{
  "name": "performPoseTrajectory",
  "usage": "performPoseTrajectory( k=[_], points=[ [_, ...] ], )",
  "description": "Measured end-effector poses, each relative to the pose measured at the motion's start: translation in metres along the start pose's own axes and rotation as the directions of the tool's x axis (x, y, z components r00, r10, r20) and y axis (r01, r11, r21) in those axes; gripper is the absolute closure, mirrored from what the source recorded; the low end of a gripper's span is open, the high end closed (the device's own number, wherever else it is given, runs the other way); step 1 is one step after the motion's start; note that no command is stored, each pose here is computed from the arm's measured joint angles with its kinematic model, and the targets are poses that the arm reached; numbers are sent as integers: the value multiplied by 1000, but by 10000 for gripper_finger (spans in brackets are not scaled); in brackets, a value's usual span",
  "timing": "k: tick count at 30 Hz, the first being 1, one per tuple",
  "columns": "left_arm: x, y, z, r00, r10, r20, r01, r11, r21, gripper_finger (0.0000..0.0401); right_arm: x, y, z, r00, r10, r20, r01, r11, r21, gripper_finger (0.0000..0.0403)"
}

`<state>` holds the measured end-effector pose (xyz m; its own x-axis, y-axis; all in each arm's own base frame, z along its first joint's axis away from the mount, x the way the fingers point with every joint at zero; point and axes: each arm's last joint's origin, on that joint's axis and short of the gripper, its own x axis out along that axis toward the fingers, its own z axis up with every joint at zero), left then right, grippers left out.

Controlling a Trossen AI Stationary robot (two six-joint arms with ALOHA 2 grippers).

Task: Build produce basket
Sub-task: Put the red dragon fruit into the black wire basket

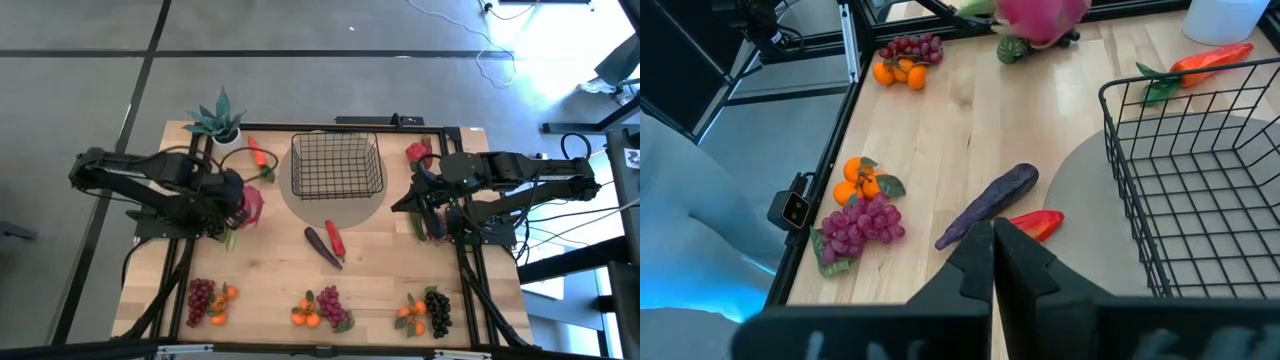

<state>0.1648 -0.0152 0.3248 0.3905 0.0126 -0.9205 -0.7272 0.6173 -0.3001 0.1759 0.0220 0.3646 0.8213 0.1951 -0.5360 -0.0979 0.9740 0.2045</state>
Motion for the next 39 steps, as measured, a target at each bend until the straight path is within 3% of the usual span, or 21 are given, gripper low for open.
performPoseTrajectory(
  k=[11,18,23,28,34,39],
  points=[
    [-30,-21,43,993,-114,6,112,980,166,401,0,0,2,1000,4,23,-4,1000,-1,402],
    [-49,-42,87,970,-242,-1,236,944,233,401,0,1,4,999,10,39,-8,998,-55,402],
    [-54,-48,122,961,-276,-19,272,927,259,401,0,1,3,999,1,33,1,998,-62,402],
    [-41,-46,158,968,-247,-48,251,929,272,401,-1,-2,4,994,-104,44,106,993,-56,402],
    [-11,-33,196,940,-312,-135,337,910,241,401,-11,-2,15,978,-208,1,208,977,-43,402],
    [19,-14,223,963,-235,-135,260,940,223,401,-16,-7,29,959,-273,-74,275,961,13,402]
  ],
)
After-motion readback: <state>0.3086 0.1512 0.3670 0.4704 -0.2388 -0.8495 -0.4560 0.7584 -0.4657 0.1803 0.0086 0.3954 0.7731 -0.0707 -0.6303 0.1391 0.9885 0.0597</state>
